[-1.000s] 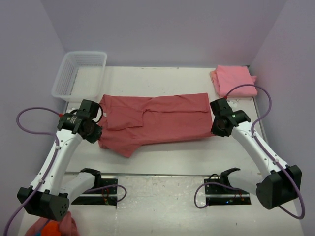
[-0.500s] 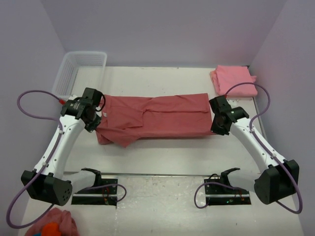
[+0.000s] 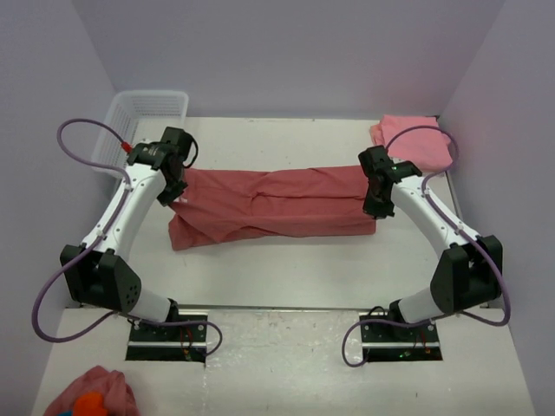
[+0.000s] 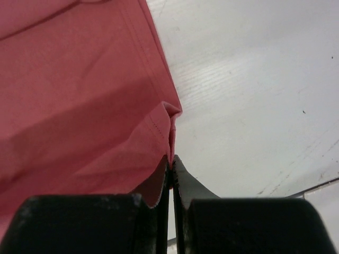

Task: Fold and stack the t-shirts
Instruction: Fold the other side of the tshirt into a rectangle

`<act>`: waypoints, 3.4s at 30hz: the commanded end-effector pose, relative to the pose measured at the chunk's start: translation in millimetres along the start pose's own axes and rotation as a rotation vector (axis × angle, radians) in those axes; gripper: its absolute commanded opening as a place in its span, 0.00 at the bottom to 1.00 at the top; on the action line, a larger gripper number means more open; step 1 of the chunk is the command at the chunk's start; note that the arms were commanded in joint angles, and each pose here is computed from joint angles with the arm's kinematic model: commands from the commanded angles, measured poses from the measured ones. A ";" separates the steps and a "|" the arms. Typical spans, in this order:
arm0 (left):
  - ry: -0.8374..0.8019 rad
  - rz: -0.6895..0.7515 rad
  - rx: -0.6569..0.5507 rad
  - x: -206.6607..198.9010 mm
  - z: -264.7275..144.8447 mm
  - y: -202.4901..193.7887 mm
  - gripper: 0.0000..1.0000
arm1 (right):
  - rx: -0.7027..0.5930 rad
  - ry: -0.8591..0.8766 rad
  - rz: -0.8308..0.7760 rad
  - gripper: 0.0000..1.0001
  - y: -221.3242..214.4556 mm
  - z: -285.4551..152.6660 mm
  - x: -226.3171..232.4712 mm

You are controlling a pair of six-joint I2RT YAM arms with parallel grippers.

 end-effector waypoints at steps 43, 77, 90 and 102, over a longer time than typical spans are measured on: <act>0.135 0.110 -0.035 -83.7 94.8 22.5 0.00 | 0.096 -0.060 -0.066 0.00 90.3 84.6 42.3; 0.095 0.122 -0.069 -123.7 121.1 34.4 0.03 | 0.071 -0.066 -0.074 0.00 121.7 109.3 63.7; 0.049 0.127 -0.070 -134.2 116.5 39.5 0.02 | 0.088 -0.109 -0.038 0.00 117.5 107.7 58.9; 0.088 0.159 -0.063 -146.3 143.2 33.2 0.04 | 0.092 -0.086 -0.043 0.00 125.7 112.3 67.7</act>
Point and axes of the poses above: each gripper's point midway between its finger pads, its own z axis out along the fingers, its own x axis along the line the jaws close on, y = z × x, the point moved 5 cm from there along -z, back along the fingers, and after that the axes turned 2 degrees about -z, right-handed, at the moved point
